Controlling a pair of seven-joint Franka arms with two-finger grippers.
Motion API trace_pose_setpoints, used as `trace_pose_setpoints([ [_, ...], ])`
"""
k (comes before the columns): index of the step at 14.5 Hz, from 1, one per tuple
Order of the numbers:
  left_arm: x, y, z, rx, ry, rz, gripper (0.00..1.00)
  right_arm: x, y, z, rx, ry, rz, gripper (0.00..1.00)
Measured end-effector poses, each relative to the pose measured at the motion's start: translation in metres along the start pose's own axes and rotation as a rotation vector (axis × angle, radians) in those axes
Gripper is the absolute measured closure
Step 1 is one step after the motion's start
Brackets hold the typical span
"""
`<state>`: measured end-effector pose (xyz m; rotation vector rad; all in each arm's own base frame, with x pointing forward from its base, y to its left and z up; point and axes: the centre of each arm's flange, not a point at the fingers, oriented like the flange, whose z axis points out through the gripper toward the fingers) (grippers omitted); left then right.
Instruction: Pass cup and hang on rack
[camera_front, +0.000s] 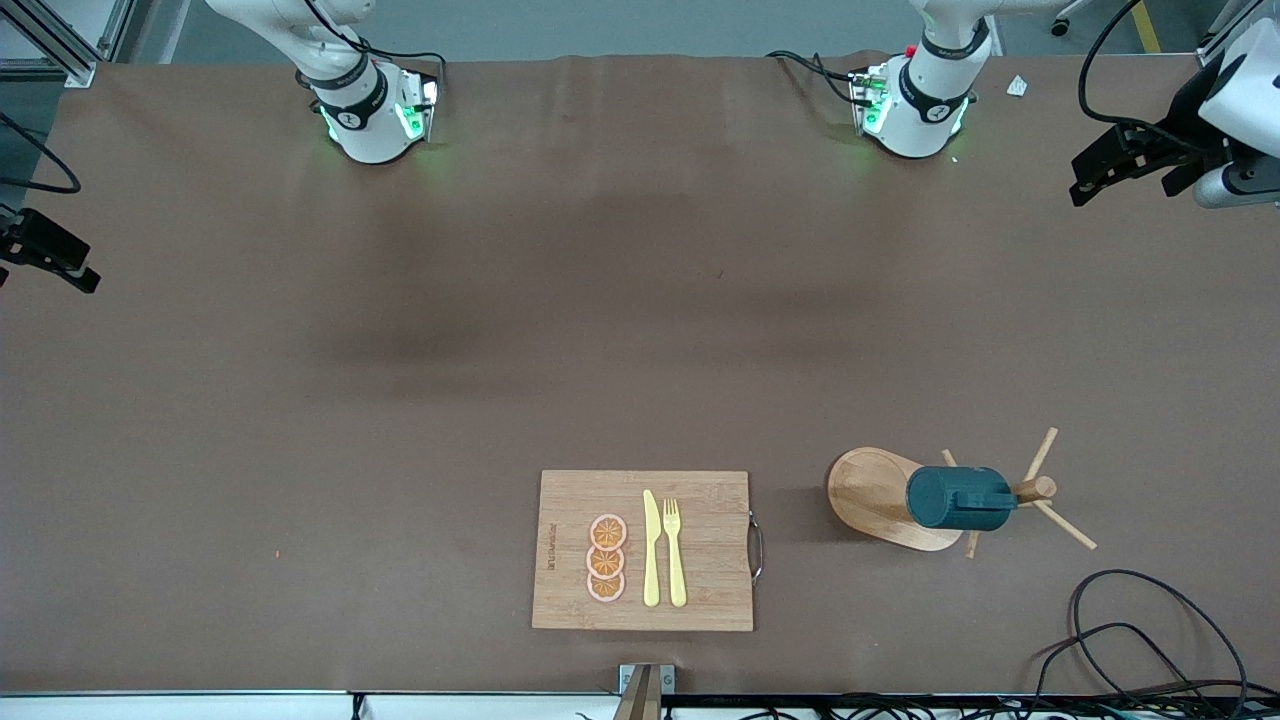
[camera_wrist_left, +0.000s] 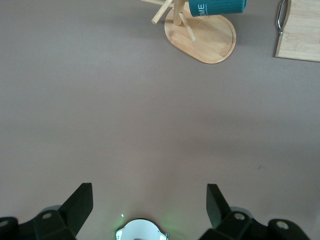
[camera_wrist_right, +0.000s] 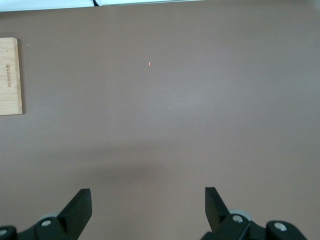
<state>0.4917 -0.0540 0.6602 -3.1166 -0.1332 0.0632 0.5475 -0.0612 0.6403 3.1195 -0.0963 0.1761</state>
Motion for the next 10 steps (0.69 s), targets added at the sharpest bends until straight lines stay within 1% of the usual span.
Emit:
trace_pose_setpoints([
  [6, -0.006, 0.022, 0.000, 0.009, 0.000, 0.043, 0.00, 0.000, 0.003, 0.000, 0.000, 0.000, 0.006, 0.00],
  [10, -0.003, 0.023, 0.001, 0.011, -0.001, 0.044, 0.00, 0.000, 0.004, 0.000, -0.001, 0.000, 0.007, 0.00],
])
